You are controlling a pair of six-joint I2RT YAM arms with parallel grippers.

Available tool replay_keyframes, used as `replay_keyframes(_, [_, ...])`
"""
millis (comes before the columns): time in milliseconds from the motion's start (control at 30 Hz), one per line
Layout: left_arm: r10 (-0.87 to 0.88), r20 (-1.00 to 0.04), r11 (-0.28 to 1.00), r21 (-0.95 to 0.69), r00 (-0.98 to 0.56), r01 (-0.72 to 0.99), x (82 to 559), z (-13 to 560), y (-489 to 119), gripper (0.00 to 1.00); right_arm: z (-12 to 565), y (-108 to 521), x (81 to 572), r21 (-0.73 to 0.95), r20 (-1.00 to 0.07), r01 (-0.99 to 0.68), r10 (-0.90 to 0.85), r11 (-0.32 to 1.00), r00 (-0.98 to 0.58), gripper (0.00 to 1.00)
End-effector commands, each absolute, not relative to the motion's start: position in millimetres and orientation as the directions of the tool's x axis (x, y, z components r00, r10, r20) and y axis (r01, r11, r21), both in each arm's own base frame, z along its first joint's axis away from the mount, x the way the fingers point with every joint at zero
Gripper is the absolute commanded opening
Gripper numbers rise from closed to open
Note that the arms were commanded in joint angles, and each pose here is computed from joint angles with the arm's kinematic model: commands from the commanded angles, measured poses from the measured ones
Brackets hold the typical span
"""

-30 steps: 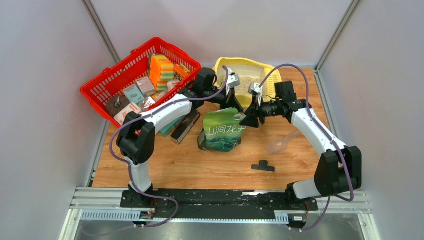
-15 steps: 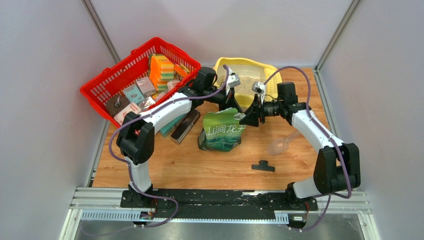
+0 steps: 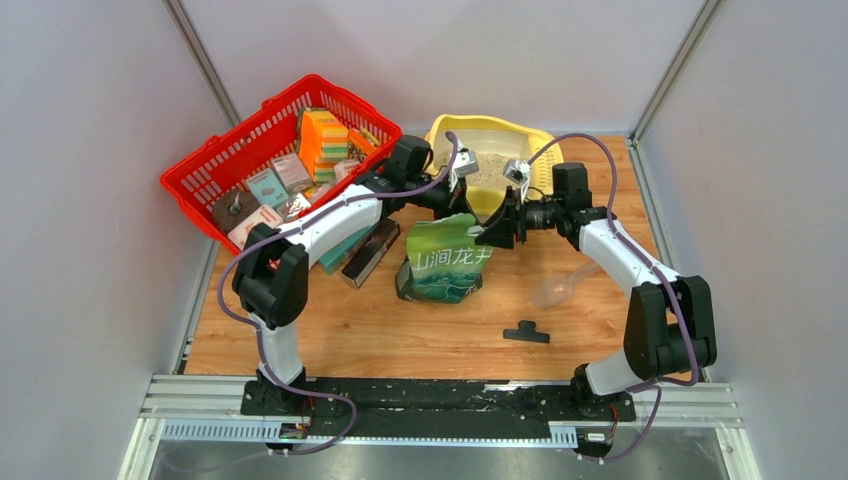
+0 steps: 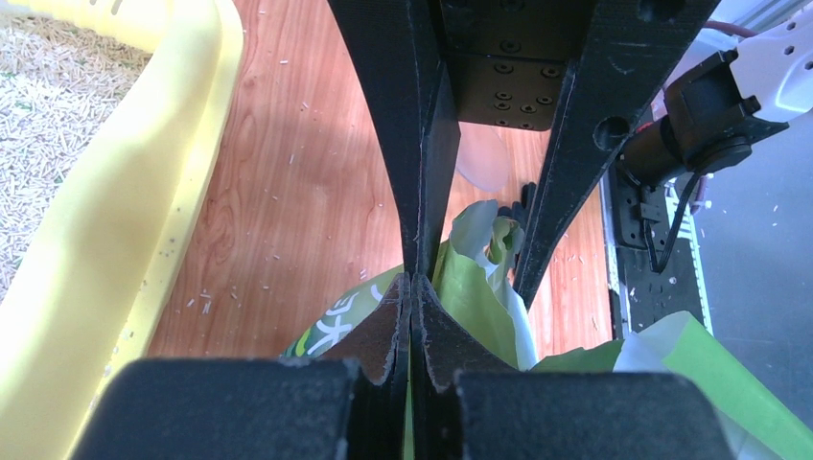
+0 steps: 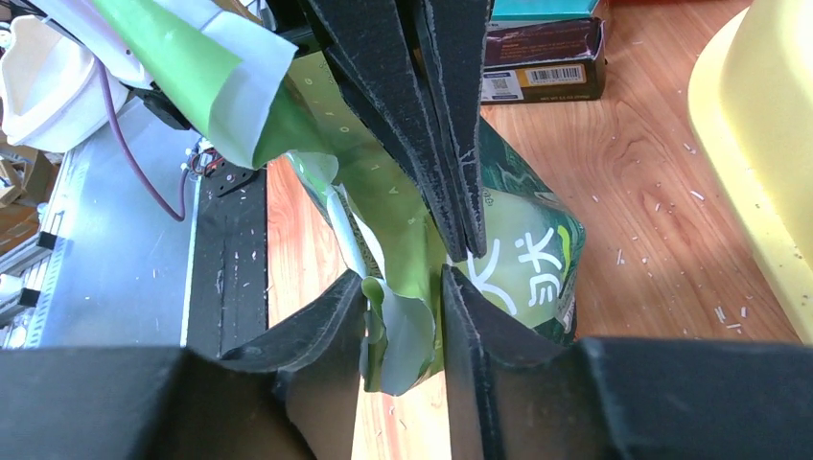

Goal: Fill the litter box with clean litter

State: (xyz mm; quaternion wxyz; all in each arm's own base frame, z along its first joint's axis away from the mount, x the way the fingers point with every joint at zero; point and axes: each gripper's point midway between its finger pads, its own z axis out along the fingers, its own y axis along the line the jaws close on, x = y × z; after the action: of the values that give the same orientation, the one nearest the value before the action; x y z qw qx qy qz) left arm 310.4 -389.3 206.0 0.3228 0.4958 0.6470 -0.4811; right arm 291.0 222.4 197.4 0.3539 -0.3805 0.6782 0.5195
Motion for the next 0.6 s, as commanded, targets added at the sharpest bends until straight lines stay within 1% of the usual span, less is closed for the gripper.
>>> replay_keyframes(0, [0.296,-0.925,0.048,-0.233,-0.237,0.971,318,236,-384,0.02,200,224,286,0.453,-0.873,-0.882,-0.134,0.13,-0.468,0.33])
replay_keyframes(33, [0.296,-0.925,0.056,-0.232,-0.238,0.971,319,238,-382,0.02,200,225,285,0.466,-0.867,-0.876,-0.132,0.125,-0.48,0.27])
replay_keyframes(100, [0.292,-0.922,0.081,-0.239,-0.253,0.968,324,241,-377,0.04,202,225,284,0.479,-0.862,-0.87,-0.129,0.114,-0.491,0.21])
replay_keyframes(133, [0.286,-0.923,0.101,-0.239,-0.258,0.966,328,246,-369,0.06,203,226,282,0.485,-0.859,-0.868,-0.128,0.109,-0.496,0.15])
replay_keyframes(200, [0.285,-0.921,0.127,-0.24,-0.267,0.963,328,257,-359,0.14,207,226,281,0.503,-0.85,-0.858,-0.122,0.103,-0.512,0.11])
replay_keyframes(233, [0.28,-0.919,0.151,-0.243,-0.277,0.958,334,261,-349,0.21,207,226,280,0.513,-0.844,-0.852,-0.122,0.101,-0.523,0.08])
replay_keyframes(333, [0.274,-0.91,0.193,-0.263,-0.31,0.945,329,279,-325,0.32,213,226,279,0.537,-0.829,-0.838,-0.119,0.1,-0.546,0.03])
replay_keyframes(367, [0.27,-0.912,0.222,-0.254,-0.31,0.941,333,283,-312,0.34,214,227,279,0.543,-0.826,-0.834,-0.118,0.097,-0.551,0.02])
replay_keyframes(400, [0.282,-0.911,0.244,-0.237,-0.302,0.94,325,290,-298,0.35,217,226,278,0.558,-0.816,-0.824,-0.117,0.099,-0.566,0.01])
replay_keyframes(467, [0.286,-0.909,0.287,-0.221,-0.304,0.932,324,293,-274,0.39,221,225,277,0.567,-0.809,-0.818,-0.118,0.1,-0.575,0.0])
replay_keyframes(500, [0.297,-0.906,0.296,-0.212,-0.301,0.931,312,295,-261,0.4,224,224,276,0.573,-0.805,-0.813,-0.119,0.102,-0.581,0.0])
replay_keyframes(567, [0.301,-0.902,0.315,-0.212,-0.31,0.925,303,293,-244,0.43,228,222,276,0.568,-0.806,-0.814,-0.118,0.117,-0.58,0.0])
